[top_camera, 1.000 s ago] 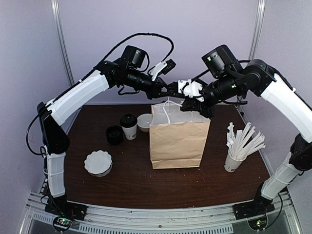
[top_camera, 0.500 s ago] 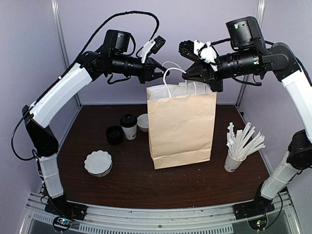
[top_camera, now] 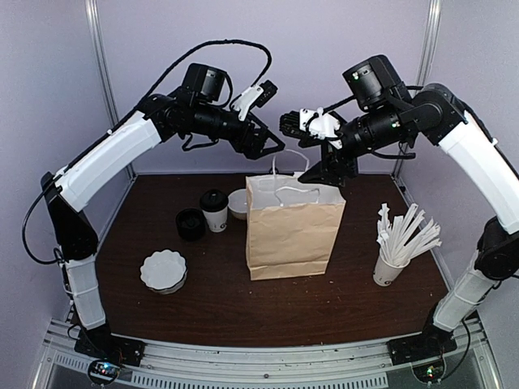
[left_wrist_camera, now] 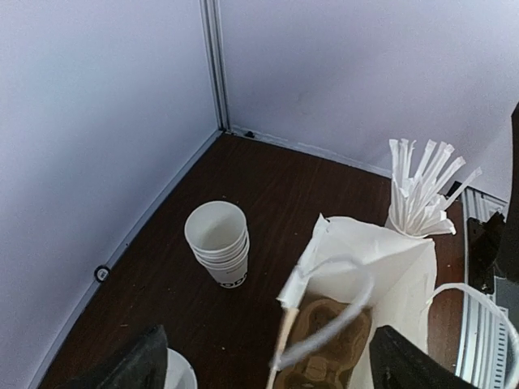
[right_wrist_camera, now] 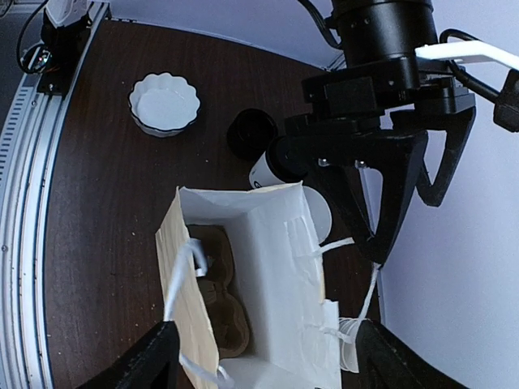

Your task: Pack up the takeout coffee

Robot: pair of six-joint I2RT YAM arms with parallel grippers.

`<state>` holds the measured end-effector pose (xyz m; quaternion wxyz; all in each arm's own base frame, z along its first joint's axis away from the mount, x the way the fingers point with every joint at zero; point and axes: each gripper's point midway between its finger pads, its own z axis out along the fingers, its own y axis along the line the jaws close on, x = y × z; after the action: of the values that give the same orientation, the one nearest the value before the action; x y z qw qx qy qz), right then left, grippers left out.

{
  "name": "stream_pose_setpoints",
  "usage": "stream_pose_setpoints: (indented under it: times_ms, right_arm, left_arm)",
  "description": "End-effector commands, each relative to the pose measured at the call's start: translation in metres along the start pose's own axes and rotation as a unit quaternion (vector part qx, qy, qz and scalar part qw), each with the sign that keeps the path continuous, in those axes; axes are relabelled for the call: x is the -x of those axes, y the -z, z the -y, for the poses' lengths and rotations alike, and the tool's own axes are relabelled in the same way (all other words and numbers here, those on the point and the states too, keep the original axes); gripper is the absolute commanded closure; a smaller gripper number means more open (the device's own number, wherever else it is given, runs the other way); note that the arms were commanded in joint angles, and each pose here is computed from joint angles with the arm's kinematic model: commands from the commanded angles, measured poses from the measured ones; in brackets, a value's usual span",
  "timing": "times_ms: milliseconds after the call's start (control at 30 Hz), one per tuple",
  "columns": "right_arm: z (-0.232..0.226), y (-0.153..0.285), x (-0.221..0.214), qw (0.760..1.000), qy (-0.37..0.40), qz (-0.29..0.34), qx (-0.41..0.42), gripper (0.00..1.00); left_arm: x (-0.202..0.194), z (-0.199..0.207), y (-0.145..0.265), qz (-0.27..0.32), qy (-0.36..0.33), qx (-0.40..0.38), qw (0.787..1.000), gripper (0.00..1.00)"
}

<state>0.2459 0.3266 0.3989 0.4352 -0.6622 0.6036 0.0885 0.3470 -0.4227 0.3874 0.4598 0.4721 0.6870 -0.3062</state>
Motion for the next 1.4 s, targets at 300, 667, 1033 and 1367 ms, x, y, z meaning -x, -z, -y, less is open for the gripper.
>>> stream_pose_setpoints:
  times_ms: [300, 667, 1033, 1367]
  right_arm:
    - [0.004, 0.042, -0.023, 0.999, -0.041, 0.005, -0.025, 0.18]
    - [0.003, 0.026, -0.070, 0.996, -0.083, -0.027, -0.023, 0.22]
    - [-0.001, 0.021, -0.074, 0.996, -0.084, -0.030, -0.013, 0.22]
    - [-0.002, 0.017, -0.076, 0.996, -0.081, -0.034, -0.009, 0.22]
  left_arm:
    - [-0.038, -0.076, 0.090, -0.073, 0.014, 0.254, 0.964, 0.02]
    - [-0.167, -0.150, 0.079, -0.222, 0.123, 0.284, 0.925, 0.02]
    - [-0.221, -0.175, 0.032, -0.280, 0.195, 0.240, 0.909, 0.02]
    - [-0.239, -0.167, 0.019, -0.297, 0.231, 0.213, 0.902, 0.02]
